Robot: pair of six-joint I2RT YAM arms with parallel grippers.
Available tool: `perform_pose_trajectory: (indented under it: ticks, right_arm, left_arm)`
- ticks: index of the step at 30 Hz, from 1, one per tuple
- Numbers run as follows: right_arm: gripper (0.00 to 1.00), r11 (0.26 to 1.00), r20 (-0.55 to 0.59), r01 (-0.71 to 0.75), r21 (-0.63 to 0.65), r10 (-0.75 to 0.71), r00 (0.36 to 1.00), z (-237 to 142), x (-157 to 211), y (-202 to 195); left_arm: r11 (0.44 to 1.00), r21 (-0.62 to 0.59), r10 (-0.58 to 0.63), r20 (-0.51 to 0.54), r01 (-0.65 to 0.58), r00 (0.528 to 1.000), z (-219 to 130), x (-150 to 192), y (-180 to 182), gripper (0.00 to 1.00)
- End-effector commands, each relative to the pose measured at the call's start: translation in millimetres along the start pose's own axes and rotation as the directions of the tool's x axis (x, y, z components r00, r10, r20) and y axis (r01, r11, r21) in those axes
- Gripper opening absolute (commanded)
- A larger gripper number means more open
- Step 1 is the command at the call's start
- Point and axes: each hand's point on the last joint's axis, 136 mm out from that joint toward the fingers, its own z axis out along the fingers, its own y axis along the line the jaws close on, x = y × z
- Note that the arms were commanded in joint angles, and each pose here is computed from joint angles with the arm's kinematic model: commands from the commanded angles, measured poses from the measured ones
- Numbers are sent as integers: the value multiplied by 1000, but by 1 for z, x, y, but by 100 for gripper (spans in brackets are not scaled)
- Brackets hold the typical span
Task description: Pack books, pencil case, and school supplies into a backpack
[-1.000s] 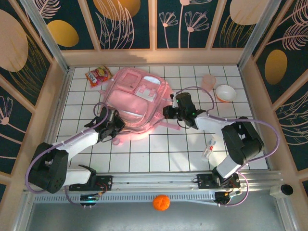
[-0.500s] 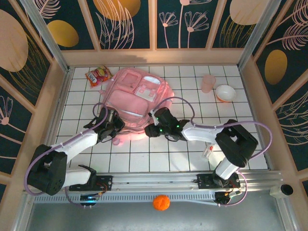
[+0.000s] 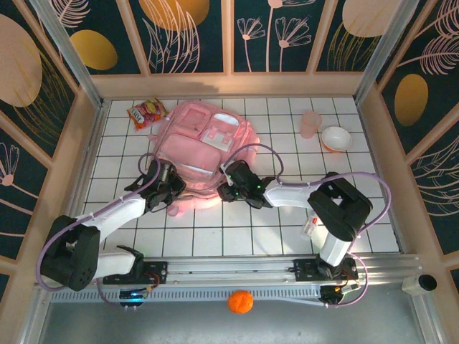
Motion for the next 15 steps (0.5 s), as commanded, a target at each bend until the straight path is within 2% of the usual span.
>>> perform_pose_trajectory:
  ticks: [1,3,5,15]
  right_arm:
    - [17,998,54,36,-55,-33,998,6,-22,10]
    - [5,997,59,40,-66,-36,998,2,-24,12]
    - [0,997,69,37,-70,-32,997,-5,-24,12]
    - [0,986,103,-162,-31,164,981,-24,-25,-42]
  left_arm:
    - [996,-89,-19,-13,18,1000,0,6,28,0]
    - [995,-94,-19,-8,18,1000,0,5,29,0]
    - [995,-103,-19,6,19,1000,-2,2,30,0]
    - [990,-136,-27,3,27,1000,2,3,39,0]
